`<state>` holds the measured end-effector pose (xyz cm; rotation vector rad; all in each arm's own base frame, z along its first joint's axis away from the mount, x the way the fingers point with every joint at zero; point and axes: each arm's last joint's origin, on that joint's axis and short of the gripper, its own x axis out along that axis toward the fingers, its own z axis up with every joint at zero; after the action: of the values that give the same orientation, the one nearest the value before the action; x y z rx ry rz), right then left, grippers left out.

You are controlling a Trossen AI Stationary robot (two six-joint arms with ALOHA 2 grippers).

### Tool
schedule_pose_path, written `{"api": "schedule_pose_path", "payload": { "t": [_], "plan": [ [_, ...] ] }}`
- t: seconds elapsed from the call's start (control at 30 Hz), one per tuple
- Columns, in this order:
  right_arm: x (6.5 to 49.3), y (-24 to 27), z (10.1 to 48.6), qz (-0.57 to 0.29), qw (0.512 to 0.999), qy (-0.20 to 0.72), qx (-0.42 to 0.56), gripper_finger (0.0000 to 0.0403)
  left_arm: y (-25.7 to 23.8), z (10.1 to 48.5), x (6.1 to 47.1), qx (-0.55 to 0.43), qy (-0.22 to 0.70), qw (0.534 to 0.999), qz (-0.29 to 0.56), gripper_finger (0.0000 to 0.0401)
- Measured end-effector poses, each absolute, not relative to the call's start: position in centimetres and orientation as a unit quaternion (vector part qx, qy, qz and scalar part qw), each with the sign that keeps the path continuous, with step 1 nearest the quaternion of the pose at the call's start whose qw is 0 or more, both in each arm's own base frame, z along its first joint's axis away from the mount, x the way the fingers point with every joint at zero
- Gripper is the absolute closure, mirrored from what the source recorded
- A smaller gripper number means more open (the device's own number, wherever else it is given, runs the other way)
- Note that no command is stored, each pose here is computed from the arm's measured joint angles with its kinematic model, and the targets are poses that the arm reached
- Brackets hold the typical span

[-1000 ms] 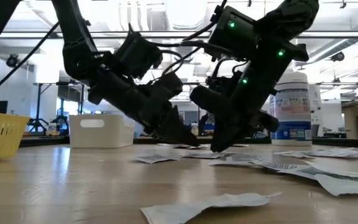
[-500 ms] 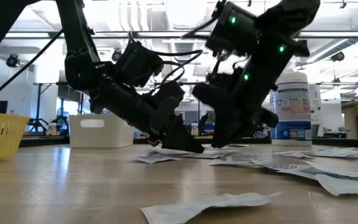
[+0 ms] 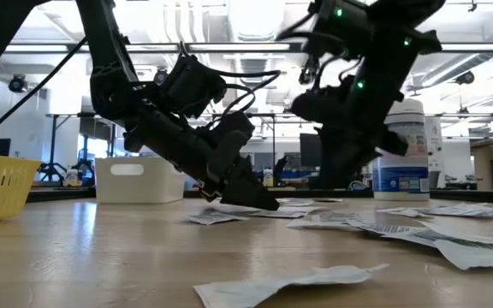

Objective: Pick & Place First Aid Supplies
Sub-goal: Put the blue bandage into the white bin

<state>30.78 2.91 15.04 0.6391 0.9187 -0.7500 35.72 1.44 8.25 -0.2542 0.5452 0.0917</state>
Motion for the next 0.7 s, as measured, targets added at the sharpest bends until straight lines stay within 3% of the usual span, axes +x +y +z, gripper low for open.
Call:
{"api": "schedule_pose_path", "payload": {
  "t": [0.27,0.7],
  "plan": [
    [29.8,2.0,13.9,-0.368,0.750,0.430,0.343,0.0290,1.4,8.2,35.7,-0.140,0.269,0.952,0.041,0.0323],
    [29.6,0.2,12.2,-0.338,0.737,0.407,0.420,0.0287,1.2,8.1,35.6,-0.162,0.275,0.947,0.041,0.0323]
  ]
}}
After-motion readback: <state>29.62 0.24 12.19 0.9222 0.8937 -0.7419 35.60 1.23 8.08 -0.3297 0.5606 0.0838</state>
